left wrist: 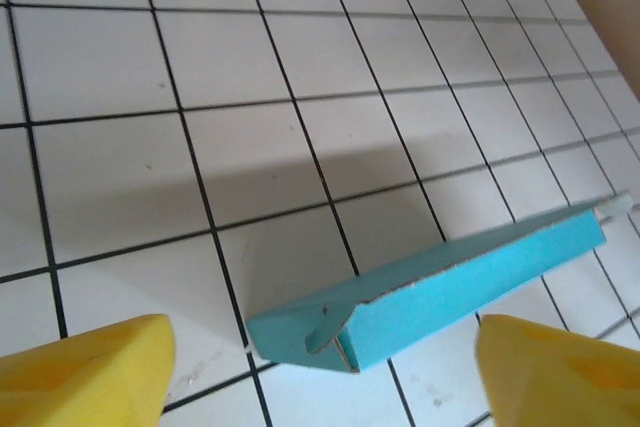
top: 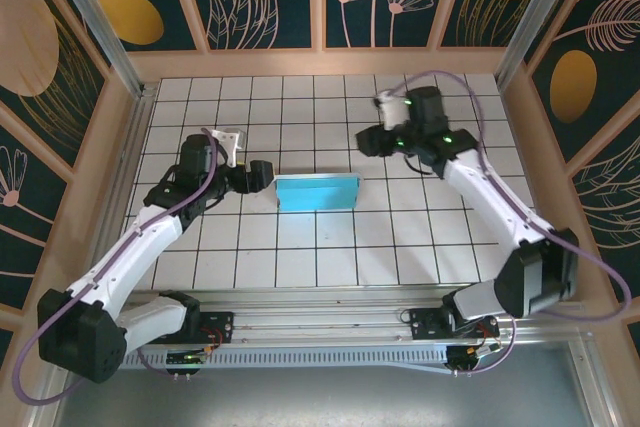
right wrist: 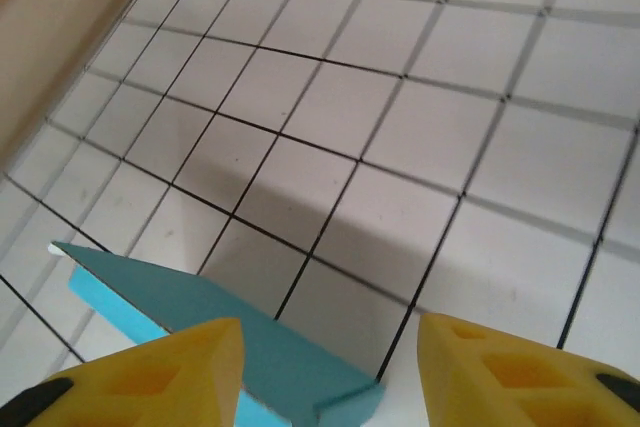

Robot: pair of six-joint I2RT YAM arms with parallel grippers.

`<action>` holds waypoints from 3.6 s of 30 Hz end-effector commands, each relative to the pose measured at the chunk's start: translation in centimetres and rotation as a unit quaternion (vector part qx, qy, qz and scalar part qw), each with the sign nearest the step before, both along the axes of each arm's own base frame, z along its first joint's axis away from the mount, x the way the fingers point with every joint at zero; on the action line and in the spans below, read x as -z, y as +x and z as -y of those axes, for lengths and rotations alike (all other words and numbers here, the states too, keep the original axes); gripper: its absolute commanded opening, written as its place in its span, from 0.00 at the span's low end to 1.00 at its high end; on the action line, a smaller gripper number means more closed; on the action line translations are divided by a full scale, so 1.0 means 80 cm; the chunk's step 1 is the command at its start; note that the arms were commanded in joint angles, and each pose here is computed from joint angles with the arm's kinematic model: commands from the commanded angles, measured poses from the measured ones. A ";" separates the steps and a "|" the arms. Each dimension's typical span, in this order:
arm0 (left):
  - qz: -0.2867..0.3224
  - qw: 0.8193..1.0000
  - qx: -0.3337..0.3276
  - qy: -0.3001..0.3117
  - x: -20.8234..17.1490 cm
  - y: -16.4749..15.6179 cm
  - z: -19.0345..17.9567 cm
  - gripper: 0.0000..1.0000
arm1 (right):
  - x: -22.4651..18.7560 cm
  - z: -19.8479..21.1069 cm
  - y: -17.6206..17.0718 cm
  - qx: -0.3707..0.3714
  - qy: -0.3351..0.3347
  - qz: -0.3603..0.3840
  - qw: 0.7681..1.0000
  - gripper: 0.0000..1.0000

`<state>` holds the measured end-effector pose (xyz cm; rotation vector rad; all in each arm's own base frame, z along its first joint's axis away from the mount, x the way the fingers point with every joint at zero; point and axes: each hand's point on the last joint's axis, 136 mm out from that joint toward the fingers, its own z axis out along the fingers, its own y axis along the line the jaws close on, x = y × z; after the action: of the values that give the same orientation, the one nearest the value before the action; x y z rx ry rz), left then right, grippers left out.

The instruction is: Fold the paper box

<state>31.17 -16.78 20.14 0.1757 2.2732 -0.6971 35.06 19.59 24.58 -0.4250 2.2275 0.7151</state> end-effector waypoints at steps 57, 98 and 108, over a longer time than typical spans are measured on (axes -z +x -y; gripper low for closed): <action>-0.089 0.996 0.008 -0.031 0.052 0.006 0.029 0.47 | 0.097 -0.048 -0.060 -0.033 0.057 -0.141 0.988 0.21; -0.113 0.989 0.033 -0.088 0.047 -0.005 0.051 0.25 | 0.099 -0.050 -0.071 -0.029 0.081 -0.155 0.984 0.16; -0.125 0.988 0.026 -0.083 0.059 -0.006 0.048 0.24 | 0.108 -0.052 -0.073 -0.027 0.079 -0.166 0.983 0.14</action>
<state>30.92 -20.06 15.78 0.0702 2.4320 -0.9431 29.80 23.10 16.04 -0.2849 2.4574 1.0114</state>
